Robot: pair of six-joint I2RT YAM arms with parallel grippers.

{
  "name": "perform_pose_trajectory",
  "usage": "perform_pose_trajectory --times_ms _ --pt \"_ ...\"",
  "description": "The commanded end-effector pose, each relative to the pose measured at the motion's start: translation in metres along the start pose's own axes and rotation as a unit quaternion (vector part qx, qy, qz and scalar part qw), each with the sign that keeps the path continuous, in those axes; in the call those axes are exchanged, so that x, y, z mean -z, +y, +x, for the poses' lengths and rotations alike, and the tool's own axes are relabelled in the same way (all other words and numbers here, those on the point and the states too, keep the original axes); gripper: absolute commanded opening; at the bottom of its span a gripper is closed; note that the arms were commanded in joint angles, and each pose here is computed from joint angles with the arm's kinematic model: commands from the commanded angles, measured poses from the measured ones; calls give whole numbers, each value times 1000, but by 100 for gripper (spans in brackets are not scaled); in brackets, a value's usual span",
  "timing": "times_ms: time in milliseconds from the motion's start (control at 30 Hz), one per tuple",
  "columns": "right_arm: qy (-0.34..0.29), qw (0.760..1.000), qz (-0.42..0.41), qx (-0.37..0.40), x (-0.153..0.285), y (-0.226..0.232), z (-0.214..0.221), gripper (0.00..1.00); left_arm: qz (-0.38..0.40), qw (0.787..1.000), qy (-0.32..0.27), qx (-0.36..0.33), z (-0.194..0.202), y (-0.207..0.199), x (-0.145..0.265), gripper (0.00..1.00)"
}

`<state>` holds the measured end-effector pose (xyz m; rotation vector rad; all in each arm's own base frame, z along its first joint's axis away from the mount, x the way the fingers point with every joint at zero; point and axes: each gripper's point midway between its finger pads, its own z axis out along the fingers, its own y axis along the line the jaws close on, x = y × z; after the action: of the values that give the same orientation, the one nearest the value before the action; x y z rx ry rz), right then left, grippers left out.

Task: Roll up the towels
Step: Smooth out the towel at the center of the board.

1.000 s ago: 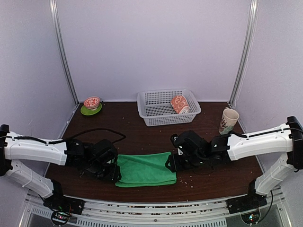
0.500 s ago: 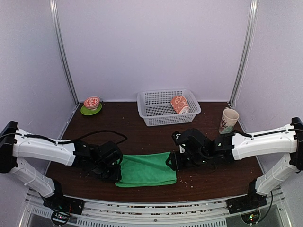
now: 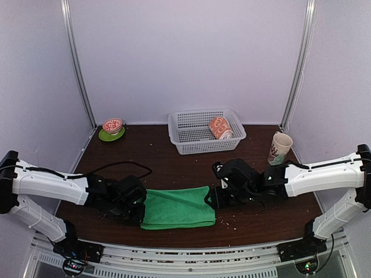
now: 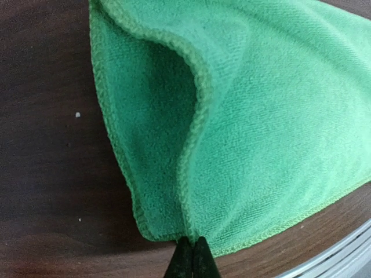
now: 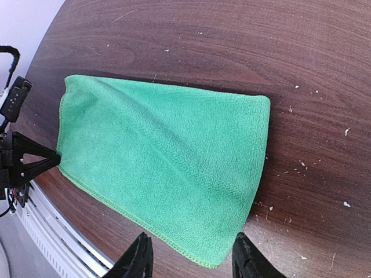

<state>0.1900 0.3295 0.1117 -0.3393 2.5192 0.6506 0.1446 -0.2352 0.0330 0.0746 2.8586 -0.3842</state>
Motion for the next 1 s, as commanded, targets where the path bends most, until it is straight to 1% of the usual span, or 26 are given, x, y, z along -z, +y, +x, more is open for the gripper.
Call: perform_pose_trajectory --times_ms 0,133,367,500,533,567,633,667,733,767,833,900,967 --pt "-22 1000 -8 -4 6 3 -7 48 17 1000 -3 10 0 -2 19 0" --pt "-19 1000 -15 -5 2 4 -5 48 24 1000 8 11 8 -2 19 0" --pt "-4 1000 -16 1 -3 5 2 47 13 998 62 3 39 -1 -12 0" --pt "0 1000 -13 8 -3 4 4 48 10 997 77 -8 51 0 -15 0" --pt "2 1000 -14 8 -4 4 4 48 11 997 81 -12 53 0 -14 1" --pt "2 1000 -15 9 -4 5 4 48 10 997 81 -16 53 0 -12 8" --pt "4 1000 -19 9 -6 8 3 48 6 997 76 -28 50 1 -4 31" --pt "4 1000 -22 9 -6 11 2 48 11 997 69 -37 45 -3 4 40" --pt "5 1000 -26 10 -8 15 1 48 18 997 55 -59 35 -11 23 54" --pt "6 1000 -28 11 -8 17 1 48 30 996 38 -71 24 -22 38 58" --pt "9 999 -29 13 -11 20 1 47 43 994 18 -99 11 -32 59 61" --pt "16 999 -33 14 -16 24 4 45 71 991 -15 -116 -9 -53 84 61" --pt "24 999 -46 11 -21 31 7 42 94 986 -50 -127 -31 -69 98 59"
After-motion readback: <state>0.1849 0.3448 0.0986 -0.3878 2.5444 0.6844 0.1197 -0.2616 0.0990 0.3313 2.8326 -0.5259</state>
